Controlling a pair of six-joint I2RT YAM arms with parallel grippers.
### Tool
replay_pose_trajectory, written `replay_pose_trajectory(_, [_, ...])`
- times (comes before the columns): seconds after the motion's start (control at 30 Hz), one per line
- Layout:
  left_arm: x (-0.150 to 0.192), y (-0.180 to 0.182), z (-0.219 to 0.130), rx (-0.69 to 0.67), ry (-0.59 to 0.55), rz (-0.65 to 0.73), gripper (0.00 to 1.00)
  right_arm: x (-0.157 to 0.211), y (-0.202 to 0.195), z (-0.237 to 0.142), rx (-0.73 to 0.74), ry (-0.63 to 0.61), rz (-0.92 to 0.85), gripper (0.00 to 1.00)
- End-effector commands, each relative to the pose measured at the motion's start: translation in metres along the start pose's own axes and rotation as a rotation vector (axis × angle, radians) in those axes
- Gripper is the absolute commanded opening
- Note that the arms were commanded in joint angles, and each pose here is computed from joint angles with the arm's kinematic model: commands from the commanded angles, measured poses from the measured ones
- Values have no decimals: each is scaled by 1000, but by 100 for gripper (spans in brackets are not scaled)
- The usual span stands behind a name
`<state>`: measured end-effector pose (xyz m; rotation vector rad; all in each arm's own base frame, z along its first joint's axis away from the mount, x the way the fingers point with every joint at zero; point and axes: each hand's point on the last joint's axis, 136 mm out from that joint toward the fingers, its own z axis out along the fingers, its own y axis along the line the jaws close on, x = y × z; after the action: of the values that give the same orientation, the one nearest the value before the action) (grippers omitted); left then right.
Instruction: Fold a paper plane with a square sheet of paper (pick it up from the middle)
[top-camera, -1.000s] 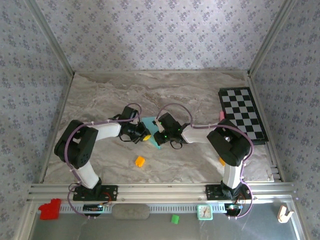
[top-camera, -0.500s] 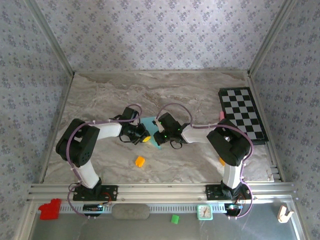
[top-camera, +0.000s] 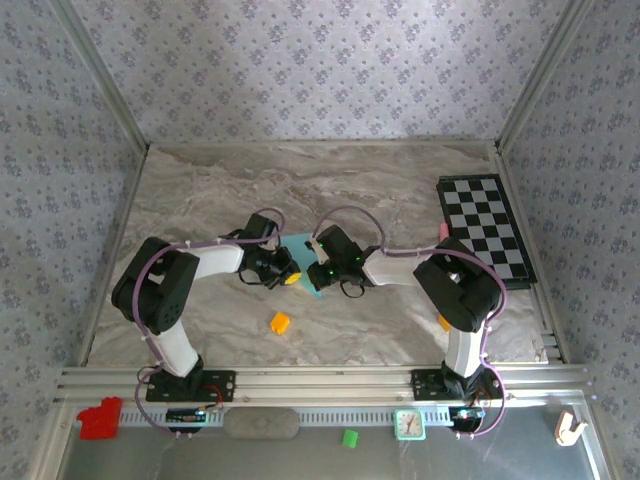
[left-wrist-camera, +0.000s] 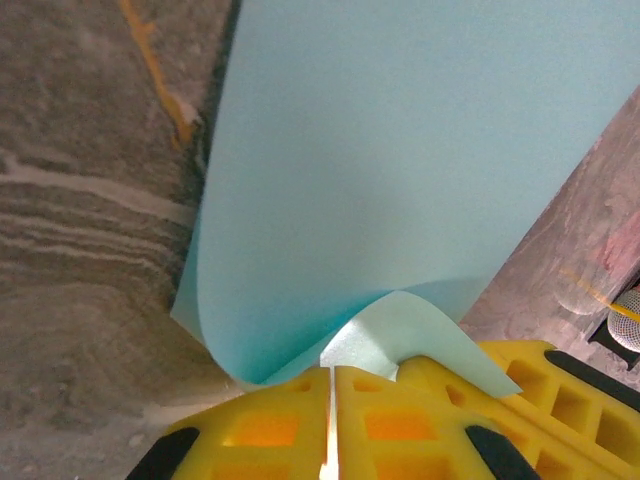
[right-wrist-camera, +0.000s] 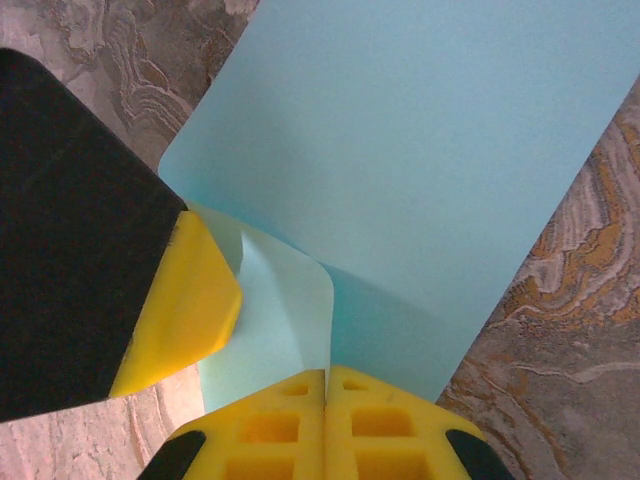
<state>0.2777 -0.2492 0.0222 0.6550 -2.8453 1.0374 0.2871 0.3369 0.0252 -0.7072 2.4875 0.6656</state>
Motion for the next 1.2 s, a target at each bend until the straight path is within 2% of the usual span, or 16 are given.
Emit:
replay_pose_trajectory(0.0, [-5,-9,-6,-11,-19,39,11,21,-13,4,39,85,39,2])
replay_pose_trajectory(0.33, [-30,-15,-17,-20,-64,56,12,21,-12,4,35,86,40,2])
replay_pose_trajectory(0.77, [-73,-2,-11,-171,-73,64,13,17,-11,0,35,80,40,2])
replay_pose_trajectory(1.17, [-70,25,1,-278,-13,45,11,10,-11,-5,38,55,44,2])
